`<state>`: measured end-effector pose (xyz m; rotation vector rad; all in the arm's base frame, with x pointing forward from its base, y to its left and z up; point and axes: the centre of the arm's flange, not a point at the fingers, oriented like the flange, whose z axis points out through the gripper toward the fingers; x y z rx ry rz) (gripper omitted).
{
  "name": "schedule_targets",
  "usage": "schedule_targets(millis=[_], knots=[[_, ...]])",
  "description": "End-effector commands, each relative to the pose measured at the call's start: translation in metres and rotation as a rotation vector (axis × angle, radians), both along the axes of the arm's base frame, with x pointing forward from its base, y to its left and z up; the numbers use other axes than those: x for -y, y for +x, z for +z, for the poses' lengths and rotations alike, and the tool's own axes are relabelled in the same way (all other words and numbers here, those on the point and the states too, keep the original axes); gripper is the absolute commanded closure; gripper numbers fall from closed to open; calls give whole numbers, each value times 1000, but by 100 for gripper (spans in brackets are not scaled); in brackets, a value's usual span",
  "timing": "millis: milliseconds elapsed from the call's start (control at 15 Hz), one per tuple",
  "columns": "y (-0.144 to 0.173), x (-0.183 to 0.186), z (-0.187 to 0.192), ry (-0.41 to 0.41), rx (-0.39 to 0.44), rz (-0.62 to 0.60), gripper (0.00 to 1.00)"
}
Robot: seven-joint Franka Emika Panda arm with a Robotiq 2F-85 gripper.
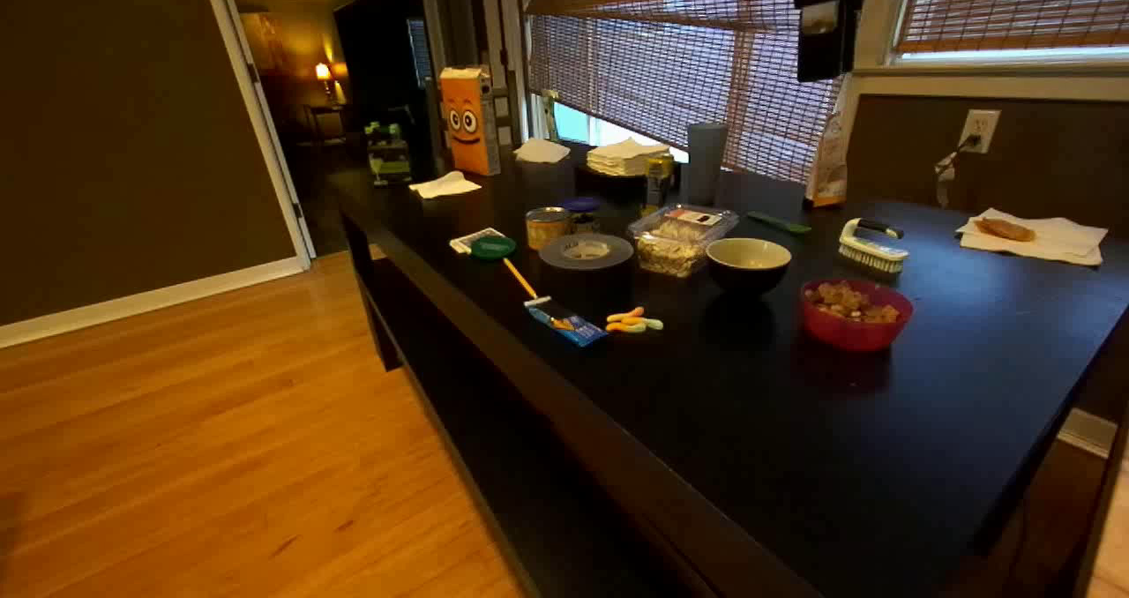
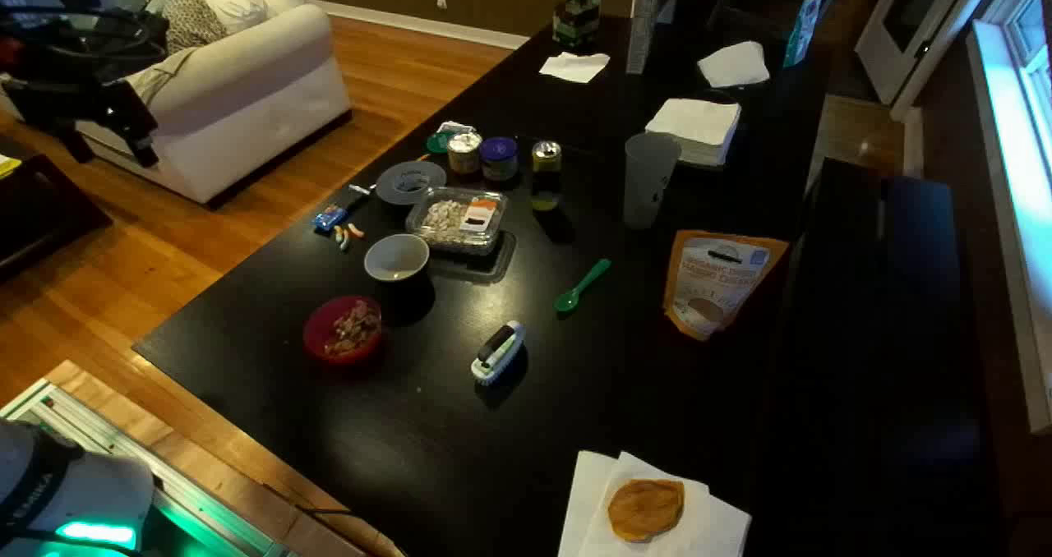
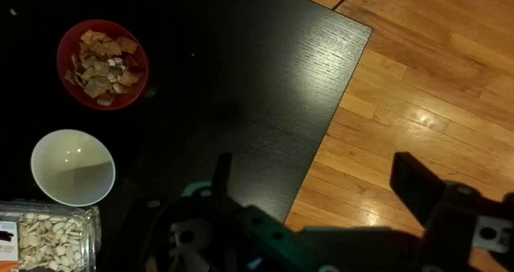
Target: Put the pencil in the middle of the tape
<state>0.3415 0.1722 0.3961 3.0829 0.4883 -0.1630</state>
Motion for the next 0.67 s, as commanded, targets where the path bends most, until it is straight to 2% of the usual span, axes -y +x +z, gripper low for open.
schedule_targets(millis=[0, 400, 600], knots=[[0, 0, 0, 0, 0, 0, 0], [0, 0, 0, 0, 0, 0, 0], [31, -26, 0, -72, 70, 183, 0]])
